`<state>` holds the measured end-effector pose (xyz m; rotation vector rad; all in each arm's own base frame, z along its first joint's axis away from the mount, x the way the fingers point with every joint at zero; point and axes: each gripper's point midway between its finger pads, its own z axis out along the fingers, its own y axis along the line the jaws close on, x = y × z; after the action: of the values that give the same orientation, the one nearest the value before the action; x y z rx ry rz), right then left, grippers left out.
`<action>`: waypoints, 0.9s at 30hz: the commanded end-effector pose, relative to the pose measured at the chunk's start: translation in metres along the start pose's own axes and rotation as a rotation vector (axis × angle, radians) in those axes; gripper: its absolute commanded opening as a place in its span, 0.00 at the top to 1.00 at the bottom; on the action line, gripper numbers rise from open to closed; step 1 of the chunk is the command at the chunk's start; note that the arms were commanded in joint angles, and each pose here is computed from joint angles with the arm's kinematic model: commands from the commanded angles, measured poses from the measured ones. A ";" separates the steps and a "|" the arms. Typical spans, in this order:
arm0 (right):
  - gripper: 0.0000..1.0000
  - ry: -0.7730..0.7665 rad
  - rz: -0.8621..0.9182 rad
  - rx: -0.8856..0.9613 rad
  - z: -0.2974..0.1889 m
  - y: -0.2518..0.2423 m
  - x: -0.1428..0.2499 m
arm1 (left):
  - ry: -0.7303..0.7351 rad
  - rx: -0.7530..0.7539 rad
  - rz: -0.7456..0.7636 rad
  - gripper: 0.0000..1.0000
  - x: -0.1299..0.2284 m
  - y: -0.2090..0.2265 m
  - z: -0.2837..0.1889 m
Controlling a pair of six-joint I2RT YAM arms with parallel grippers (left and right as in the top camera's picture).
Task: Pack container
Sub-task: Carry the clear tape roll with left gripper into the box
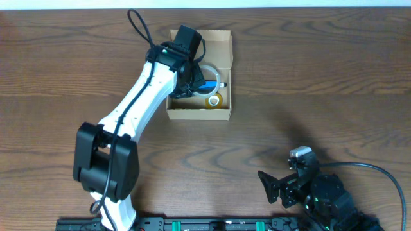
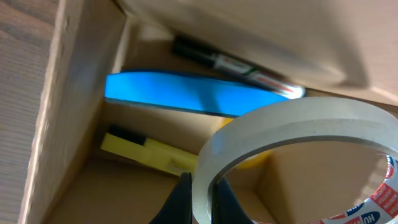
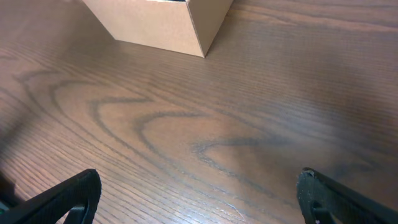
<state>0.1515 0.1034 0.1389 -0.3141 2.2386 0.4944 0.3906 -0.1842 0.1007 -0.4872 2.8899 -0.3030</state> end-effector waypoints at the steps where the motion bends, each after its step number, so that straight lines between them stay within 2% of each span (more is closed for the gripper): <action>1: 0.01 -0.008 0.015 0.007 -0.001 -0.001 -0.001 | -0.023 -0.059 0.038 0.95 -0.009 0.008 0.009; 7: 0.01 -0.007 0.015 0.007 -0.001 -0.001 -0.001 | -0.013 -0.102 0.038 0.95 -0.008 0.016 0.023; 8: 0.01 -0.008 0.015 0.007 -0.001 -0.001 -0.001 | -0.013 -0.108 0.038 0.92 -0.008 0.017 0.024; 9: 0.01 -0.008 0.015 0.007 -0.001 -0.001 -0.001 | -0.013 -0.117 0.039 0.86 -0.009 0.018 0.027; 11: 0.01 -0.008 0.015 0.007 -0.001 -0.001 -0.001 | -0.014 -0.128 0.039 0.66 -0.009 0.020 0.029; 12: 0.01 -0.007 0.015 0.007 -0.001 -0.001 -0.001 | -0.013 -0.131 0.039 0.62 -0.009 0.020 0.031; 14: 0.01 -0.007 0.015 0.007 -0.001 -0.001 -0.001 | -0.015 -0.134 0.039 0.58 -0.009 0.021 0.031; 19: 0.01 -0.007 0.015 0.007 -0.001 -0.001 -0.001 | -0.015 -0.136 0.039 0.40 -0.009 0.021 0.031; 27: 0.01 0.013 0.014 0.020 -0.001 -0.004 0.004 | -0.033 -0.120 0.039 0.26 -0.011 0.018 0.020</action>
<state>0.1506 0.1027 0.1375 -0.3150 2.2459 0.4907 0.3937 -0.1676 0.0683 -0.4532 2.9245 -0.1119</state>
